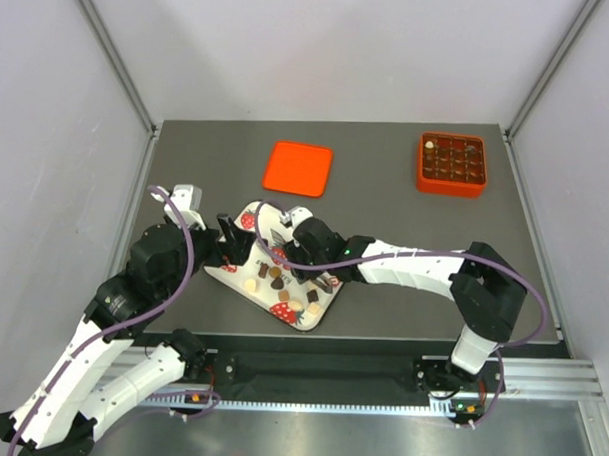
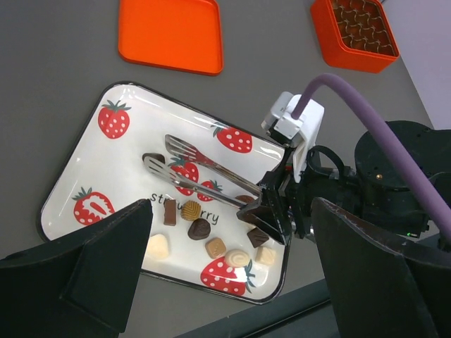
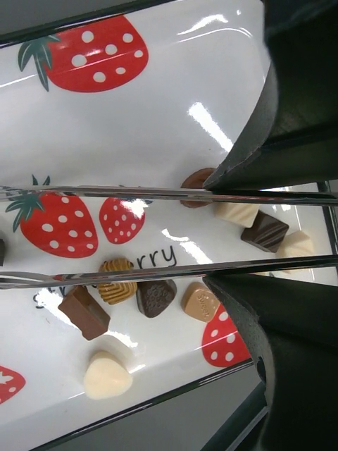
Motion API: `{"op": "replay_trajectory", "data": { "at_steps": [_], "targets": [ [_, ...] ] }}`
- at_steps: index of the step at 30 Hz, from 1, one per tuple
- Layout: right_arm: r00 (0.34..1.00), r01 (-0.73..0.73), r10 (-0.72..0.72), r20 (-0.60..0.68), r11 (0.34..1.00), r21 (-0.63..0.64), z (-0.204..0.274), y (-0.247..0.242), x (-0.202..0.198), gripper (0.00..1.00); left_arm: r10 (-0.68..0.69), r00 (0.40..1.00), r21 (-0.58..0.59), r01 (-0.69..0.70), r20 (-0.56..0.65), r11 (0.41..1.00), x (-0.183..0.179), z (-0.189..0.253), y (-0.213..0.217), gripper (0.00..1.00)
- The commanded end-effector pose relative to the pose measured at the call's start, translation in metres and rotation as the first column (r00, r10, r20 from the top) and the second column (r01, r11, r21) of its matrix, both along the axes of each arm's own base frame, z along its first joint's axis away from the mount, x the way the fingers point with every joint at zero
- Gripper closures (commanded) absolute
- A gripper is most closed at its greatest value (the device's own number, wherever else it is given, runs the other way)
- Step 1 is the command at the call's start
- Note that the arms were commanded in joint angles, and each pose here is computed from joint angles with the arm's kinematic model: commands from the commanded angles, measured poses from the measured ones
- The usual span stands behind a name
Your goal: Pack the chocolate
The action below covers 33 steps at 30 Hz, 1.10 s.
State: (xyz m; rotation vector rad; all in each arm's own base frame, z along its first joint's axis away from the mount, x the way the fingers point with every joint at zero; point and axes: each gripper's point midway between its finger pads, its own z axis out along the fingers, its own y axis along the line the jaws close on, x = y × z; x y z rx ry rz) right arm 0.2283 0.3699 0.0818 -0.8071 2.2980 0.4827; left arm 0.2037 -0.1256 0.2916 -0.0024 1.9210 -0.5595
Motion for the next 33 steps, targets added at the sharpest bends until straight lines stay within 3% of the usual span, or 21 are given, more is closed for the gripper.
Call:
{"op": "replay_trajectory", "data": {
  "at_steps": [1,12,21,28,33],
  "targets": [
    [0.999,-0.006,0.002,0.032,0.992,0.124,0.028,0.034,0.004,0.53,0.017,0.999,-0.018,-0.016,0.036,1.000,0.001,0.013,0.004,0.01],
    [0.999,0.012,-0.019,0.048,0.990,0.137,0.037,0.033,0.006,0.69,0.023,0.999,-0.012,-0.023,0.031,1.000,0.002,0.008,0.004,0.01],
    [0.992,0.111,-0.120,0.050,0.982,0.156,0.068,-0.010,0.031,0.75,0.021,1.000,-0.004,-0.021,0.022,1.000,0.005,0.003,0.002,0.01],
    [0.940,0.299,-0.320,0.119,0.940,0.166,0.097,-0.103,0.090,0.76,0.015,1.000,0.000,-0.015,0.013,1.000,0.006,-0.001,0.000,0.01],
    [0.821,0.518,-0.537,0.196,0.844,0.143,0.129,-0.214,0.147,0.75,0.023,1.000,0.012,-0.023,0.012,1.000,0.006,-0.002,0.002,0.01]
  ]
}}
